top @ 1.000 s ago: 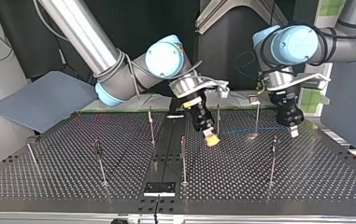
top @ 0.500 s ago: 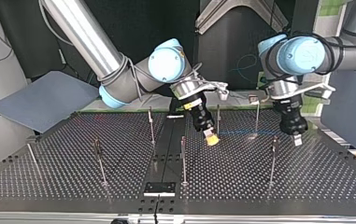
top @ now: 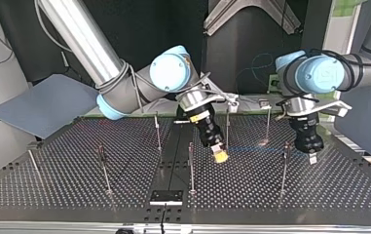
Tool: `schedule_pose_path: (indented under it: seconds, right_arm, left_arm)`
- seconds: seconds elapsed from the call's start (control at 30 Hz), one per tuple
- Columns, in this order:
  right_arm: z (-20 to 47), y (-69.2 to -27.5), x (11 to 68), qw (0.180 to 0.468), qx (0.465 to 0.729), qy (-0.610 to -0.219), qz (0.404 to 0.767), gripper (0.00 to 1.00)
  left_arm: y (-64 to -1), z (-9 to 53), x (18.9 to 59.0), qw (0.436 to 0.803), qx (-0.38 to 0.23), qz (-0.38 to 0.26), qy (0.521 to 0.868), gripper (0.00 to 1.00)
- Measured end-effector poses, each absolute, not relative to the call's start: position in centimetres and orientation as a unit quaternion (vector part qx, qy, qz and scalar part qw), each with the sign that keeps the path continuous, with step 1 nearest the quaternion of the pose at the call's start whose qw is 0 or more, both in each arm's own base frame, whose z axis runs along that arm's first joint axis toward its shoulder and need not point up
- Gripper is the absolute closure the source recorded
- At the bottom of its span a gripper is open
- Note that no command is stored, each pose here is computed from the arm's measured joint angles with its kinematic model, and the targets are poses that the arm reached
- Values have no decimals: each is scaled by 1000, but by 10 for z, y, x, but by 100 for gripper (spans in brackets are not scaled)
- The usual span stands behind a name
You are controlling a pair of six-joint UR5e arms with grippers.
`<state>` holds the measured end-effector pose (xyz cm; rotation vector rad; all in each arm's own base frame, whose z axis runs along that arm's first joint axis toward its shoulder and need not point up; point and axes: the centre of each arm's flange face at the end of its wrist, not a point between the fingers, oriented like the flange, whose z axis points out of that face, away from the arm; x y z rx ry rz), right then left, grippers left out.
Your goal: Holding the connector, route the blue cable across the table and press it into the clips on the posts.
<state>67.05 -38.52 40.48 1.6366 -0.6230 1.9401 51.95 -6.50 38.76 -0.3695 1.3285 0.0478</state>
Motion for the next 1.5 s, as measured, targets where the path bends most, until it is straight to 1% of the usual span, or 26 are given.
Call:
schedule_pose_path:
  seconds: [0.27,0.43,0.63,0.67,0.7,0.73,0.8,0.83,0.87,0.9,0.93,0.97,1.27,1.5]
  right_arm:
    - [407,-395,665,266,604,-235,714,100]
    - [406,-399,663,268,605,-237,712,100]
    - [405,-400,662,267,607,-238,710,100]
    - [405,-400,662,268,607,-239,709,100]
    - [405,-399,662,267,607,-239,709,100]
    - [405,-399,662,267,608,-238,708,100]
    - [405,-398,662,267,609,-238,708,100]
    - [405,-397,663,267,610,-238,708,100]
    - [404,-397,663,266,610,-238,708,100]
    - [404,-396,663,266,610,-237,707,100]
    - [404,-395,663,266,611,-238,707,100]
    - [404,-395,664,266,611,-238,707,100]
    - [403,-393,664,265,614,-238,704,100]
    - [403,-393,664,265,615,-239,703,100]
  left_arm:
    - [-53,387,540,775,-173,13,608,100]
    - [-41,371,555,770,-173,2,614,100]
    - [-34,367,560,770,-182,-11,611,100]
    - [-34,366,559,770,-183,-12,611,94]
    - [-34,366,559,770,-184,-13,611,76]
    - [-34,366,559,769,-186,-15,611,76]
    - [-34,365,559,768,-189,-19,612,46]
    - [-34,364,558,766,-191,-22,613,46]
    - [-34,364,558,764,-193,-23,615,24]
    - [-35,363,558,763,-194,-24,616,11]
    - [-35,362,557,760,-196,-25,619,11]
    - [-36,361,556,757,-197,-24,622,0]
    - [-41,356,542,729,-217,-6,649,0]
    - [-55,365,513,712,-220,-36,665,0]
